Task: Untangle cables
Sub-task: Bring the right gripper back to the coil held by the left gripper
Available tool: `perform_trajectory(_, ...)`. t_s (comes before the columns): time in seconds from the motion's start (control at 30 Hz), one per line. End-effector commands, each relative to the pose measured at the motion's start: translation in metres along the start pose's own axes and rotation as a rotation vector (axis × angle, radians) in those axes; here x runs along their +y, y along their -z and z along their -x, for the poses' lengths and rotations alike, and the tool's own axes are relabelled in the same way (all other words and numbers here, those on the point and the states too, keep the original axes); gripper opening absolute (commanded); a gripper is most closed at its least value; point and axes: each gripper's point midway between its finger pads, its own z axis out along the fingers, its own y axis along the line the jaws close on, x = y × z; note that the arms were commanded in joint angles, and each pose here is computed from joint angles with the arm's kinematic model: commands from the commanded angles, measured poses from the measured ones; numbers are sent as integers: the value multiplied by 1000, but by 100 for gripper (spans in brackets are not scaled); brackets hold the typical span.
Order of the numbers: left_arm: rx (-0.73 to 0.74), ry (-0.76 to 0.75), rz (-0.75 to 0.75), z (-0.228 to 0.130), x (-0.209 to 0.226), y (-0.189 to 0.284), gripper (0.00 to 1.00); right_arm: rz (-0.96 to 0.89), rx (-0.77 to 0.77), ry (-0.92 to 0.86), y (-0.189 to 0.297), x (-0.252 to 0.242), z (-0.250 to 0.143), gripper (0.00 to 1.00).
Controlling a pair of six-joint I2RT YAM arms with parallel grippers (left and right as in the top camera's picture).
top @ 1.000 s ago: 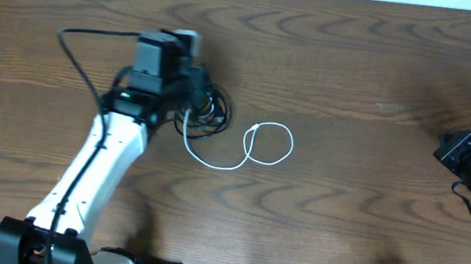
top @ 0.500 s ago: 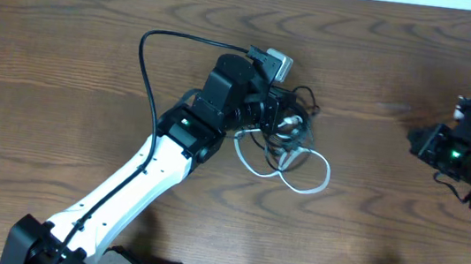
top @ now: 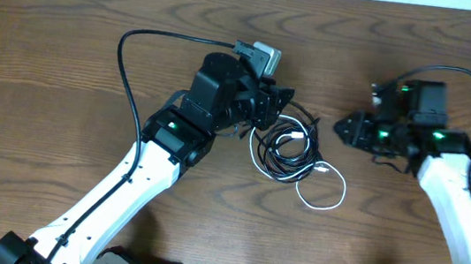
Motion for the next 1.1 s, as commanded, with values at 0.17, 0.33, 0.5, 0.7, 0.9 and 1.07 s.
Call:
perform_trajectory(0.17, 97, 26, 180, -24, 33, 10, 45, -104, 129, -17, -50, 4, -31, 45)
perform_trajectory(0.33, 142, 29, 215, -36, 40, 13, 45, -219, 166, -91, -66, -6, -48, 45)
perform_trajectory(0.5, 147, 30, 214, -37, 39, 13, 45, -259, 204, -116, -78, -11, -60, 45)
perform_trajectory(0.7, 177, 38, 217, -45, 40, 14, 45, -298, 218, -138, -87, -21, -63, 45)
perform_trajectory(0.9, 197, 42, 224, -49, 41, 15, 45, -269, 187, -127, -96, -17, -54, 24)
perform_trajectory(1.07, 214, 46, 224, -54, 41, 16, 45, -198, 171, -121, -100, -4, -48, 6)
